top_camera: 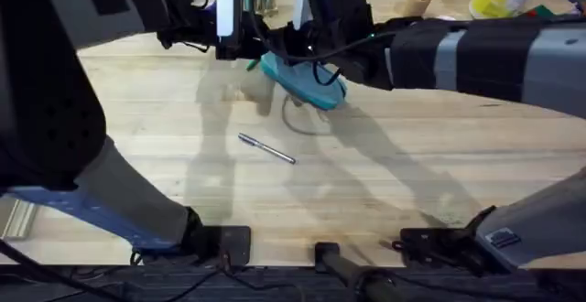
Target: Unzip the bag, pick up the pens from the table one at a time and place them inside, then zip the bag closed.
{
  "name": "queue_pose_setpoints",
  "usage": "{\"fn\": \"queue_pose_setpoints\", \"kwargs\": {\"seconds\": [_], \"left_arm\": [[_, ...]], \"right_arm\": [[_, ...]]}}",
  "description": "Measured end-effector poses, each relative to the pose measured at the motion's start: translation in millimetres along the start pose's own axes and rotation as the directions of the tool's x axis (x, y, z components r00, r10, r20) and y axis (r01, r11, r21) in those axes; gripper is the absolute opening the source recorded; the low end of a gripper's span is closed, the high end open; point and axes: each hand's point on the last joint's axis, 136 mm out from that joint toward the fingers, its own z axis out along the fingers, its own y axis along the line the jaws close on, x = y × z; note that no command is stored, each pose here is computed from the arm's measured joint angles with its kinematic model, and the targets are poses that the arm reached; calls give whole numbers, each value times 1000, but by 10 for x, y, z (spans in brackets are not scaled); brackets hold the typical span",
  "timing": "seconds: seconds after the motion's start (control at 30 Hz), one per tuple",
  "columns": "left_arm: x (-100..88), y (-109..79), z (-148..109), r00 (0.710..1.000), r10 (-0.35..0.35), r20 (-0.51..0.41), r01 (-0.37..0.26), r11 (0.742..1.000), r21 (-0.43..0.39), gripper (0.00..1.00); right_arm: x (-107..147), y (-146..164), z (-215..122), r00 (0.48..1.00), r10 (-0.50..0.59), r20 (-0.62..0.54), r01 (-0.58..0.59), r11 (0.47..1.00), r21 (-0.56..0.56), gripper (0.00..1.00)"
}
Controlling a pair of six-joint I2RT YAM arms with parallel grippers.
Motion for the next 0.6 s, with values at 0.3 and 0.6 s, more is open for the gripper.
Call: {"fn": "queue_pose_setpoints", "kwargs": {"seconds": [0.3, 0.6], "left_arm": [[-7, -5, 1, 1000, -2, 4, 2, 1000, 2, 42], [-10, -5, 1, 1000, -2, 5, 2, 1000, 2, 42]], "right_arm": [[52, -1, -62, 999, -13, -43, 13, 1000, 0, 168], [-168, -248, -617, 997, 1, -72, 2, 999, 50, 997]]}}
